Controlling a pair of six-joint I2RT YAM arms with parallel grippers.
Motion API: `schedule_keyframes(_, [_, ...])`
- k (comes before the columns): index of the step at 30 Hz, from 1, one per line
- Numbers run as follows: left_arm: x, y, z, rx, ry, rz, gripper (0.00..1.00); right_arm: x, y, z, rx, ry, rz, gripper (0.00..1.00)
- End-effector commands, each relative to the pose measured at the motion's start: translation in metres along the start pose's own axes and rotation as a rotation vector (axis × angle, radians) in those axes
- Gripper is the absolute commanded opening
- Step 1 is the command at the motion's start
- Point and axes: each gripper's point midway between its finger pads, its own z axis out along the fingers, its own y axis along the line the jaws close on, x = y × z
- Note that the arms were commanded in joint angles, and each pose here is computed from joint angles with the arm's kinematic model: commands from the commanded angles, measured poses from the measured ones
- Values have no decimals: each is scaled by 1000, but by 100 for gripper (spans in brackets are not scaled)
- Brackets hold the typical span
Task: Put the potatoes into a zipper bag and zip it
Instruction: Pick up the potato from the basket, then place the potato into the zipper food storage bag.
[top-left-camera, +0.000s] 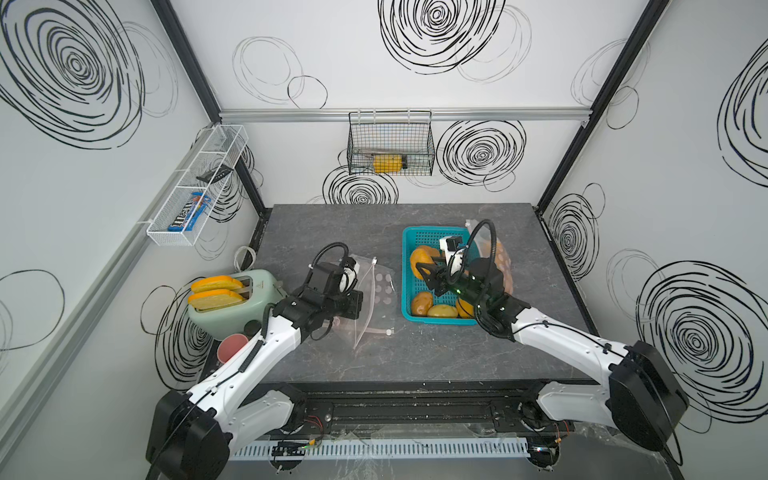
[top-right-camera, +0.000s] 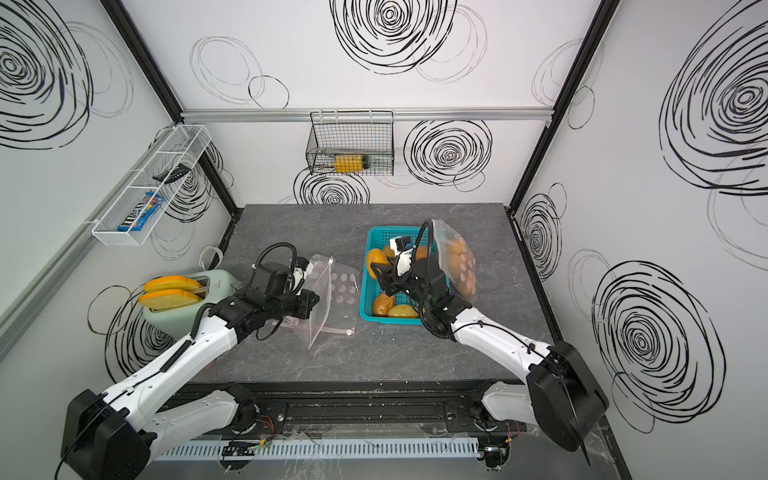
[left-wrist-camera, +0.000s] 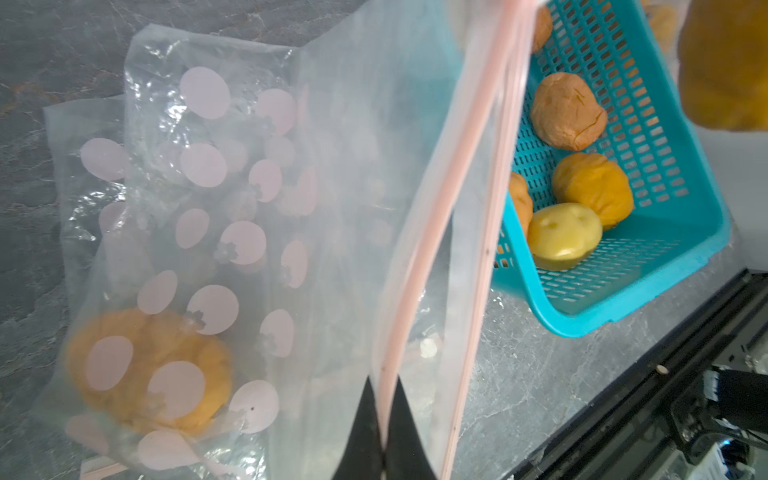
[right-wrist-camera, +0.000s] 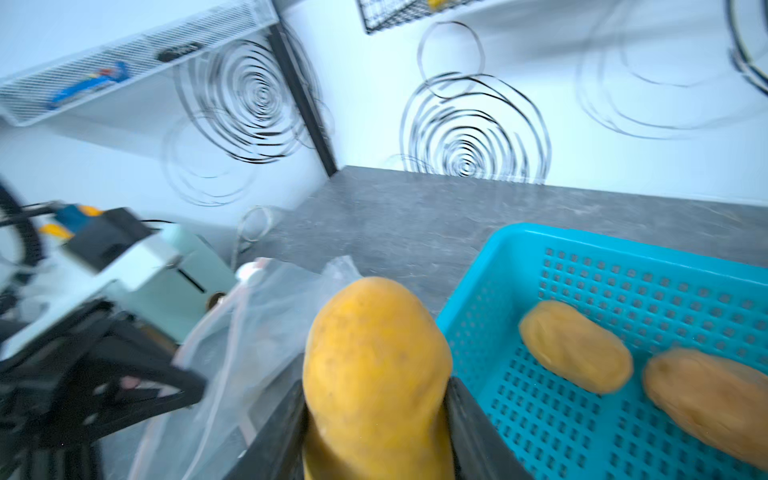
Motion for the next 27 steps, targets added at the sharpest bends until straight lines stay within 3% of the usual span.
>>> schedule_keyframes(1, [-17, -14, -6, 79, -66, -12, 0, -34, 62, -8, -233, -145, -60, 47])
schedule_keyframes(13, [-38, -76, -16, 116, -48, -6, 0, -43, 108, -24, -357, -191, -84, 44])
schedule_keyframes(27, [-65, -74, -6, 228, -79, -142, 0, -25, 90, -1, -272, -149, -29, 43])
